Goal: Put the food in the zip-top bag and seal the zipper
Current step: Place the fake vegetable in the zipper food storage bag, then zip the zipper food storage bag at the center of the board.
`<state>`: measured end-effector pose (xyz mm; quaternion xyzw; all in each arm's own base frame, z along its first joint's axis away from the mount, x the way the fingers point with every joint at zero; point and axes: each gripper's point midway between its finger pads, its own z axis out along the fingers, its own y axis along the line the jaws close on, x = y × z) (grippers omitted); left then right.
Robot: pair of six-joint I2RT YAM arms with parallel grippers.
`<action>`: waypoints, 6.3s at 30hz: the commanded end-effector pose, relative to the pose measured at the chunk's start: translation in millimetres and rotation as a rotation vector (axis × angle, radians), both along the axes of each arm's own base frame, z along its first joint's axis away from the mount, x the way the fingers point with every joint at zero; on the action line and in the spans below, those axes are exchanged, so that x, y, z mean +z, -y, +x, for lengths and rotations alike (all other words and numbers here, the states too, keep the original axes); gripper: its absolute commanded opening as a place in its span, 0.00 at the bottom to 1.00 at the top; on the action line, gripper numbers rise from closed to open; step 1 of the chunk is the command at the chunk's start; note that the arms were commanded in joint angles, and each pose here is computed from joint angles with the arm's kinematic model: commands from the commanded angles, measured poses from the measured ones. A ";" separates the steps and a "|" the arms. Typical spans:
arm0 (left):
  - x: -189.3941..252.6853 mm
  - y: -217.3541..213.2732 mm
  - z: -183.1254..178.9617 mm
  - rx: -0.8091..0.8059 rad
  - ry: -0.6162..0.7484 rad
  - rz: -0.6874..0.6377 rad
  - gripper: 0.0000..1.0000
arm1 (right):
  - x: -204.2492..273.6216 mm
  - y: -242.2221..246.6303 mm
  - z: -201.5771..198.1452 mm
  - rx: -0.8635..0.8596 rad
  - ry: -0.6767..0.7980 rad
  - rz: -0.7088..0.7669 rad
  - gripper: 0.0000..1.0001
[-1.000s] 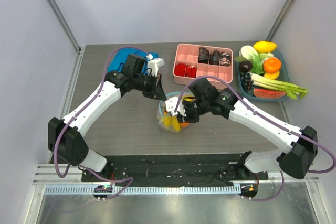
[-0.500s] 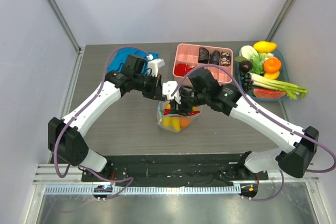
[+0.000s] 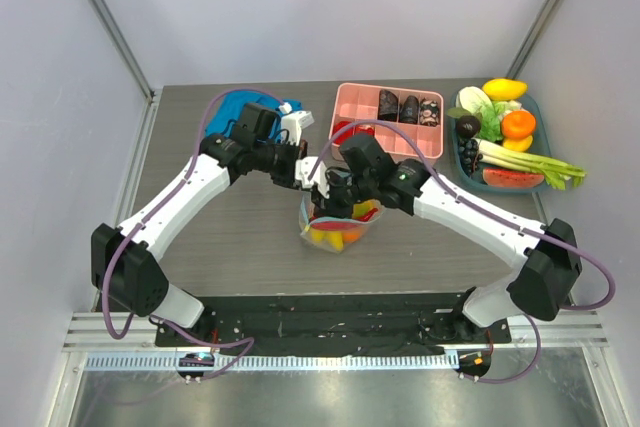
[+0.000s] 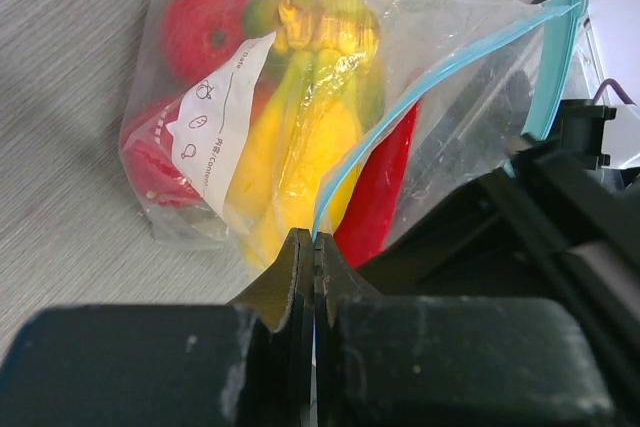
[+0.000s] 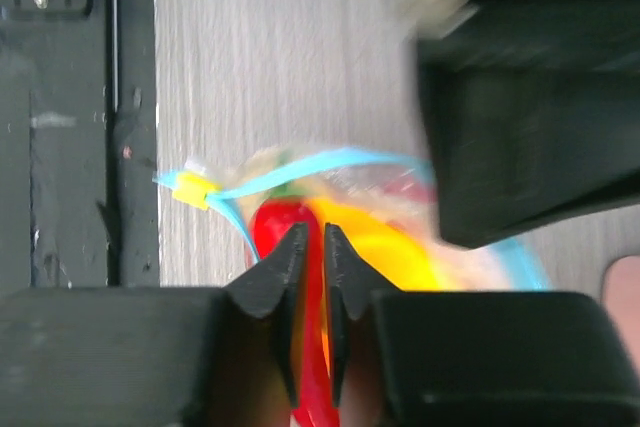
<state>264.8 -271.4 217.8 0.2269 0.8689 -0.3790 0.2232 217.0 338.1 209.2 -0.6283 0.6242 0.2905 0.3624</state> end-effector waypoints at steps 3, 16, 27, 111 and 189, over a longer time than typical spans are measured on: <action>17.4 3.8 4.2 -0.009 0.033 -0.037 0.00 | -26.4 5.6 -17.7 0.083 0.026 -0.072 0.14; 17.8 6.8 7.2 -0.012 0.034 -0.046 0.00 | 62.9 10.6 -7.6 0.037 0.198 0.060 0.45; 20.9 8.9 7.2 -0.027 0.034 -0.054 0.00 | 19.3 12.2 -34.5 0.226 0.182 -0.015 0.63; 31.3 -55.6 -46.9 -0.310 0.847 -0.179 0.00 | 111.9 -37.9 -11.0 0.203 0.373 0.302 0.68; 53.7 -34.6 -52.5 -0.372 0.925 -0.163 0.28 | 89.5 -37.9 5.0 0.210 0.314 0.212 0.01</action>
